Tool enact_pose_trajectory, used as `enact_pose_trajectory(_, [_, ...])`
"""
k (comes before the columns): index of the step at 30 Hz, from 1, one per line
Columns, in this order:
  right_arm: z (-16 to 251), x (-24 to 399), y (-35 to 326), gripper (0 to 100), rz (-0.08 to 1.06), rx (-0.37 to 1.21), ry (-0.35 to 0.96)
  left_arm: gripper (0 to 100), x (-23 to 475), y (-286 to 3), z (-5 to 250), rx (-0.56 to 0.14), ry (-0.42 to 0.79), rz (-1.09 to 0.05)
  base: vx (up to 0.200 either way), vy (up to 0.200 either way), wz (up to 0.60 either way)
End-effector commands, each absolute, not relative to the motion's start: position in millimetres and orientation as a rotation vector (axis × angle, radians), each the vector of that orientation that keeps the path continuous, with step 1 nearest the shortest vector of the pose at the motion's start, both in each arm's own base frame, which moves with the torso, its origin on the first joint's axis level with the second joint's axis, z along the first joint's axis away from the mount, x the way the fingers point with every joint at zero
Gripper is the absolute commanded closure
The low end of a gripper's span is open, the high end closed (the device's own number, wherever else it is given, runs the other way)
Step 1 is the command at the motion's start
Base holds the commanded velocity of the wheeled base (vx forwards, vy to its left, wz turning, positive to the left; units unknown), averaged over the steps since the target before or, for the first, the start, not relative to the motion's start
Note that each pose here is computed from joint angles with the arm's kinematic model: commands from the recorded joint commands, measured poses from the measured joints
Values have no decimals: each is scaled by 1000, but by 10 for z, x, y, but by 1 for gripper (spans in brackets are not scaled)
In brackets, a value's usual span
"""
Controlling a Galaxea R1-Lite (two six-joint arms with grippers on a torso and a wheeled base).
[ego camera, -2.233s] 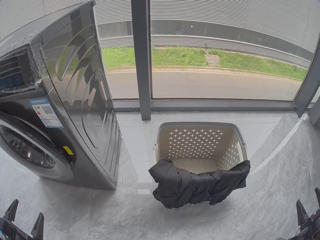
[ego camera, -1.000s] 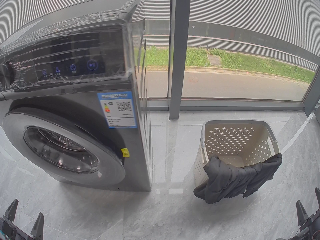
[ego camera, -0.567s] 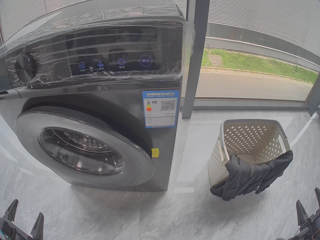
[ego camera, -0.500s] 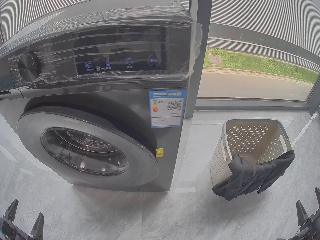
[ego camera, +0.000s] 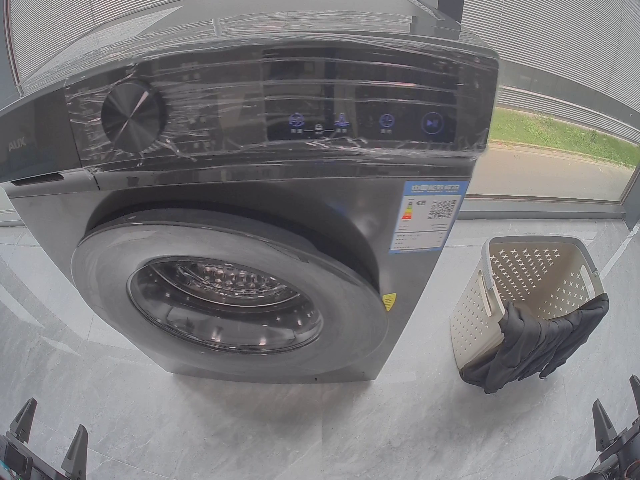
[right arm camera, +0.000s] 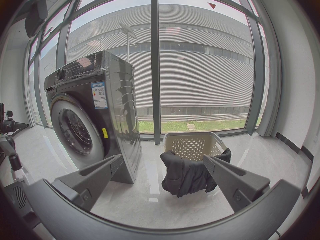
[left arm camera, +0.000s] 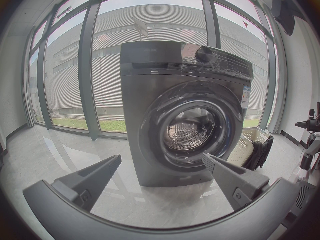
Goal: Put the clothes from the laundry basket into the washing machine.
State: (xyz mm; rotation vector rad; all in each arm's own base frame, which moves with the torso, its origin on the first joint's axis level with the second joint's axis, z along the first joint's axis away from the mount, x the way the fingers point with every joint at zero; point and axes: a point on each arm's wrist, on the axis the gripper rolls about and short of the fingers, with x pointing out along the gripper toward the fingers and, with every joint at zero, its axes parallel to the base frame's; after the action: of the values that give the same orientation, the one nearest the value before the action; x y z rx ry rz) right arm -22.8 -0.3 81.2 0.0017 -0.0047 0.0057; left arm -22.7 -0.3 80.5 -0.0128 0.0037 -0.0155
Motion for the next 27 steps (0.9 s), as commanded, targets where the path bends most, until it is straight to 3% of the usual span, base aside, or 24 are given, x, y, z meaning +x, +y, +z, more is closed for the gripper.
enact_pose_trajectory(1, [762, -220, -3, 0, 8, 1, 6, 0, -226, -3, 752, -14, 6, -15, 0, 200, 0])
enact_pose_trajectory(12, [762, -220, -3, 0, 6, 1, 6, 0, -226, -3, 752, -12, 6, -15, 0, 200, 0])
enact_pose_trajectory(27, [762, -220, -3, 0, 6, 1, 6, 0, -226, -3, 752, -14, 6, -15, 0, 0, 0])
